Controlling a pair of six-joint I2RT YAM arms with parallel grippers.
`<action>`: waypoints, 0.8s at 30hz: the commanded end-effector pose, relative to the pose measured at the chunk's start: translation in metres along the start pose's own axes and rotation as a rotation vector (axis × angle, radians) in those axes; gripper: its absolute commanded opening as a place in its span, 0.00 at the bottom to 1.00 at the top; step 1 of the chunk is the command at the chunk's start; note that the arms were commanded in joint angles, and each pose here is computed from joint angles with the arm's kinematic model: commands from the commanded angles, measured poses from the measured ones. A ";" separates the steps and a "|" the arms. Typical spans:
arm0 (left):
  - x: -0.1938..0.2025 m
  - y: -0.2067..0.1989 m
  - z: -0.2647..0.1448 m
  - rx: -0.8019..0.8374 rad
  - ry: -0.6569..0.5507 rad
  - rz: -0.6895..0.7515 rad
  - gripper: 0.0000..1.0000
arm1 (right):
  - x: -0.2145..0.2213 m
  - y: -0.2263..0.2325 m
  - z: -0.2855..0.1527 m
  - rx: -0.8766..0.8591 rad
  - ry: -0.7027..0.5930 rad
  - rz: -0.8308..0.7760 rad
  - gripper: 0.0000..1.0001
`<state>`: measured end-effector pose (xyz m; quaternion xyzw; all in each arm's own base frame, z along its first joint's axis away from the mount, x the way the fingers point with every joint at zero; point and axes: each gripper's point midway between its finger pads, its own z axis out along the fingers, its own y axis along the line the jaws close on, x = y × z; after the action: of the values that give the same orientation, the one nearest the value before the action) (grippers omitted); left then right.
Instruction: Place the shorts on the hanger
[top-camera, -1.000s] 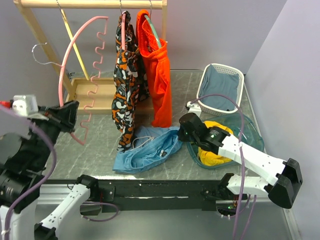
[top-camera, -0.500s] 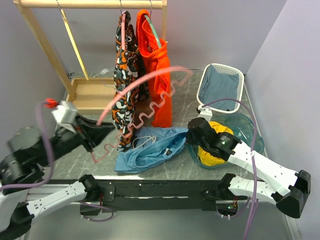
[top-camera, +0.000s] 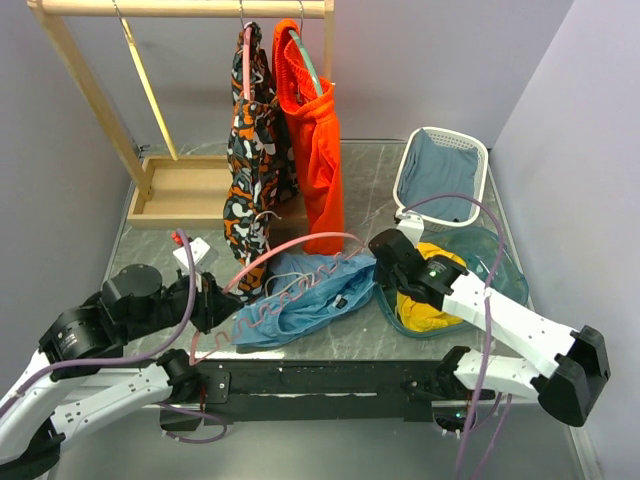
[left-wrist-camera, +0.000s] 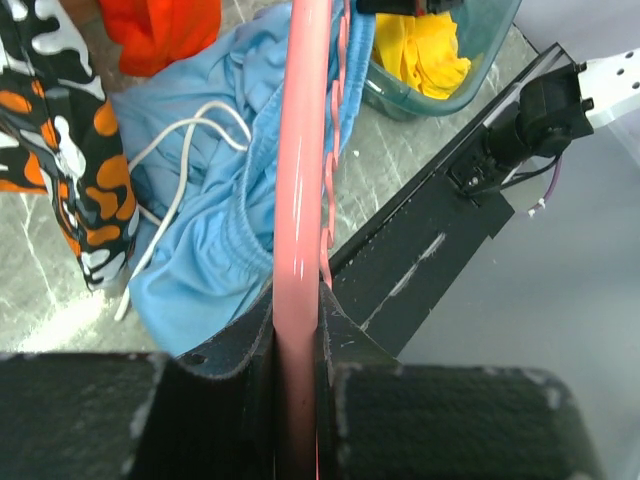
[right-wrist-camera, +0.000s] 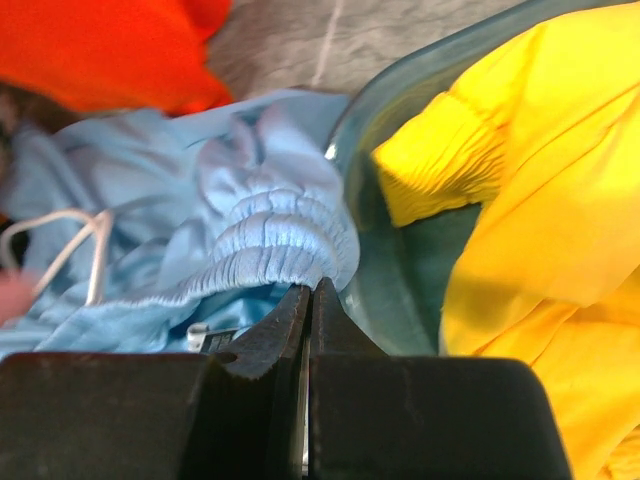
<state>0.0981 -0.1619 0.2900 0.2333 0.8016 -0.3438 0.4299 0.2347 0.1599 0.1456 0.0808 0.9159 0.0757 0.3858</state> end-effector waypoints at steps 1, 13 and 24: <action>-0.007 -0.010 -0.005 0.047 -0.035 -0.026 0.01 | -0.021 0.003 0.006 0.005 -0.030 0.006 0.00; 0.004 -0.007 0.018 0.025 0.051 -0.023 0.01 | -0.050 0.017 0.002 -0.018 -0.034 -0.012 0.00; -0.016 -0.009 0.048 -0.005 0.012 0.007 0.01 | -0.064 0.041 -0.023 -0.142 -0.039 -0.019 0.00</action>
<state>0.1084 -0.1849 0.2578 0.2457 0.8393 -0.3134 0.3701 0.2638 0.1724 0.1794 0.0589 0.9166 0.0921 0.3846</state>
